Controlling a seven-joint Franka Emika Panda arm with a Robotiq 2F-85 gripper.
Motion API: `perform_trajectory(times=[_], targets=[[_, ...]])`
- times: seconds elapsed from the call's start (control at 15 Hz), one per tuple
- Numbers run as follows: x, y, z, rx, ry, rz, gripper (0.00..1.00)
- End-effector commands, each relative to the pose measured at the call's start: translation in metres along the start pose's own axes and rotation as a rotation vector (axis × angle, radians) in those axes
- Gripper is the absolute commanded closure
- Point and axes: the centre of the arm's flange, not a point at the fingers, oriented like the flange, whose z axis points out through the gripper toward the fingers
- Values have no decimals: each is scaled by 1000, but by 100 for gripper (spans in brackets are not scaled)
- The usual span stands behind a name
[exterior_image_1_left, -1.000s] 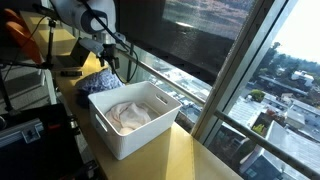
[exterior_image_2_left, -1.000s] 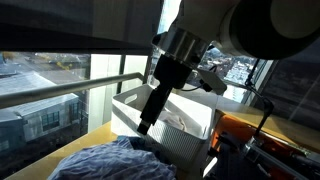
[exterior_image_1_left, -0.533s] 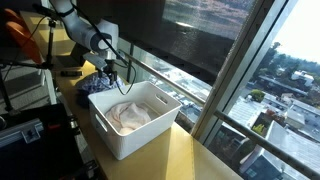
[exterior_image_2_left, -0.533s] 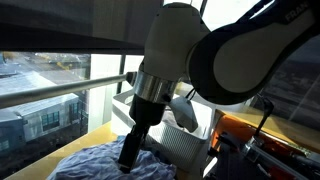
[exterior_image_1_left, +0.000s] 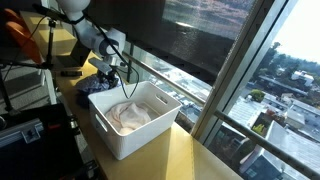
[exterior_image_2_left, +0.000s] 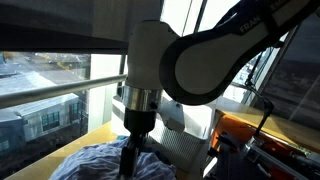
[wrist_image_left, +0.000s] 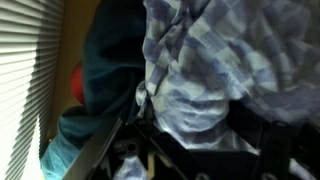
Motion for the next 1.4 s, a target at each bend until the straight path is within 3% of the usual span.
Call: perform_trajectory(times=[0.0,0.4,0.8,1.33], targets=[[15,18,-3,16,-47,2,58],[13,32,-45,35,-51,24,99],[-2,11,-165,44,57,1,99],[-46,-20,-377,-23,385,-37,99]])
